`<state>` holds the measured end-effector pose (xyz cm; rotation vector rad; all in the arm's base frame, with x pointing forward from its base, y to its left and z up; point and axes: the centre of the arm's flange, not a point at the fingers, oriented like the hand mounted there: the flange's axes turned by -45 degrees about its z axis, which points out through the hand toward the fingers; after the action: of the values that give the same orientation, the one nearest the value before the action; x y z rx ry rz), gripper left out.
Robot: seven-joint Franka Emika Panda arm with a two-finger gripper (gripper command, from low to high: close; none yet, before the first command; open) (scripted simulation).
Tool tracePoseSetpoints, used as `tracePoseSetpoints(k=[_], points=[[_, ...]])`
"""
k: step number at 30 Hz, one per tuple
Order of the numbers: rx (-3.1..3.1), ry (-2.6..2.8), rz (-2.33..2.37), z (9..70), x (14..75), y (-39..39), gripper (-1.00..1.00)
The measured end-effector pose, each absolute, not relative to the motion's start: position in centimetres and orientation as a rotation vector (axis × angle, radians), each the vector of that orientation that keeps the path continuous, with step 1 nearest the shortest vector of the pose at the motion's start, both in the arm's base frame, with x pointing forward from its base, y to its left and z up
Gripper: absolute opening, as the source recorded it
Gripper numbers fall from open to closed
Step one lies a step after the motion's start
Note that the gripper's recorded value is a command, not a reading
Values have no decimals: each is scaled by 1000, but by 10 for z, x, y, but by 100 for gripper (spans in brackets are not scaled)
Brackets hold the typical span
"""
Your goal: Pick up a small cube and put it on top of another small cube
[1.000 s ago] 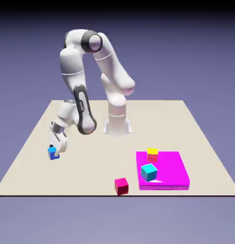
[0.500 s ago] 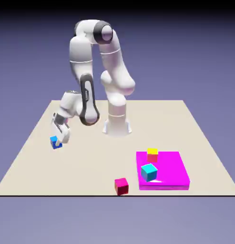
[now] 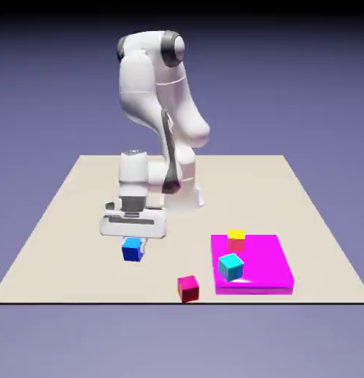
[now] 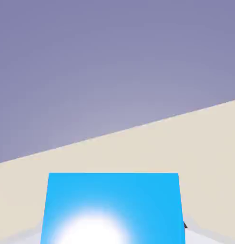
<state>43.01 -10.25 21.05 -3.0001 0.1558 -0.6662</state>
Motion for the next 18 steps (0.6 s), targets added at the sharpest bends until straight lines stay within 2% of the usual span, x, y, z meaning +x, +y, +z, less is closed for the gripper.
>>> tracePoseSetpoints(k=[8,18], points=[[-2966,-465,-663,232,461,0,-100],[-2942,-439,-665,200,473,5,-100]])
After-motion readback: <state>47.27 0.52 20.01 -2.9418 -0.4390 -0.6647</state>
